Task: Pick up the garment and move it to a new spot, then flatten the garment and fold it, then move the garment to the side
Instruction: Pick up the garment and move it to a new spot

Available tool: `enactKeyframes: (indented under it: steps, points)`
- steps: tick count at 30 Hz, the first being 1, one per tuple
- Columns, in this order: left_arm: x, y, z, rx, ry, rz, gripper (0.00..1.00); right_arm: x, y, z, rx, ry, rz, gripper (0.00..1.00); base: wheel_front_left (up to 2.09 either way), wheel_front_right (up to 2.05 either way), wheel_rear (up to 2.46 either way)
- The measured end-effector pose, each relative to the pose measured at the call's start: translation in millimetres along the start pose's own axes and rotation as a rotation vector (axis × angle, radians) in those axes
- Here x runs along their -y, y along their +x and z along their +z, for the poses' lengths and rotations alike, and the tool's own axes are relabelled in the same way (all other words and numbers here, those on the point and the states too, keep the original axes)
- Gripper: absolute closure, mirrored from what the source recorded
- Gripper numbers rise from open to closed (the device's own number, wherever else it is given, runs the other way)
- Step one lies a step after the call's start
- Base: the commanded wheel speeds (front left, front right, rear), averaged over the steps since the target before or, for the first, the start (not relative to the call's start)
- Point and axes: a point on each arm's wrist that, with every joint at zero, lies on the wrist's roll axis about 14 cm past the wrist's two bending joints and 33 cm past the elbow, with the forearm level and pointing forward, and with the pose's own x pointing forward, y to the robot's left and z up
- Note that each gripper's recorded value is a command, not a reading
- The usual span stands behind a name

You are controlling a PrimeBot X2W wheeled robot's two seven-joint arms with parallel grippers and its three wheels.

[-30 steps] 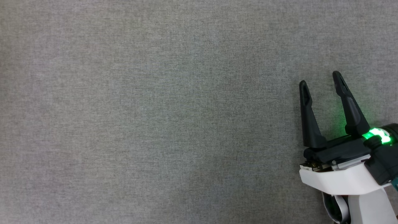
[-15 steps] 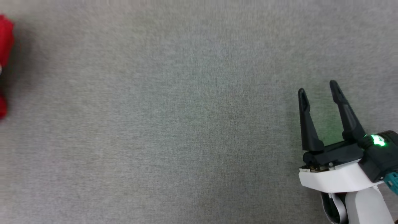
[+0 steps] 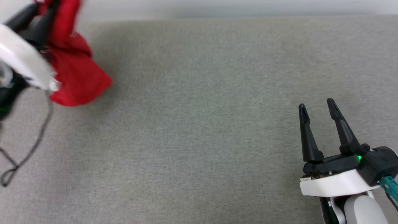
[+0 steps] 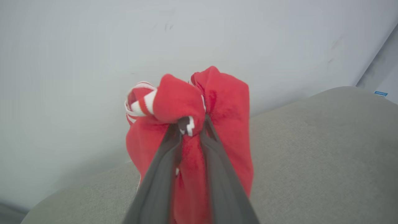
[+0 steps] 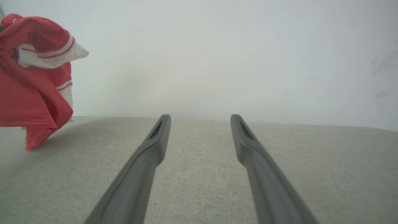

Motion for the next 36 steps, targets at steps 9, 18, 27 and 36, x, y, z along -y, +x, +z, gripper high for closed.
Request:
enactKeyframes:
  steps: [9, 18, 27, 36]
  points:
    - [135, 14, 13, 0.124, -0.033, -0.255, 1.00, 24, -27, 35, 0.067, -0.028, -0.087, 0.00, 0.00, 0.00, 0.00]
    - [297, 12, -68, -0.015, -0.170, -0.542, 1.00, 60, -56, 55, 0.101, -0.064, -0.212, 0.00, 0.00, 0.00, 0.00]
    - [356, -24, -131, -0.168, -0.175, -0.668, 0.00, 67, -67, 63, 0.116, -0.073, -0.241, 0.00, 0.00, 0.00, 0.00]
    - [274, -12, -69, 0.124, -0.147, -0.424, 0.00, 46, -66, 65, 0.126, -0.063, -0.179, 0.00, 0.00, 0.00, 0.00]
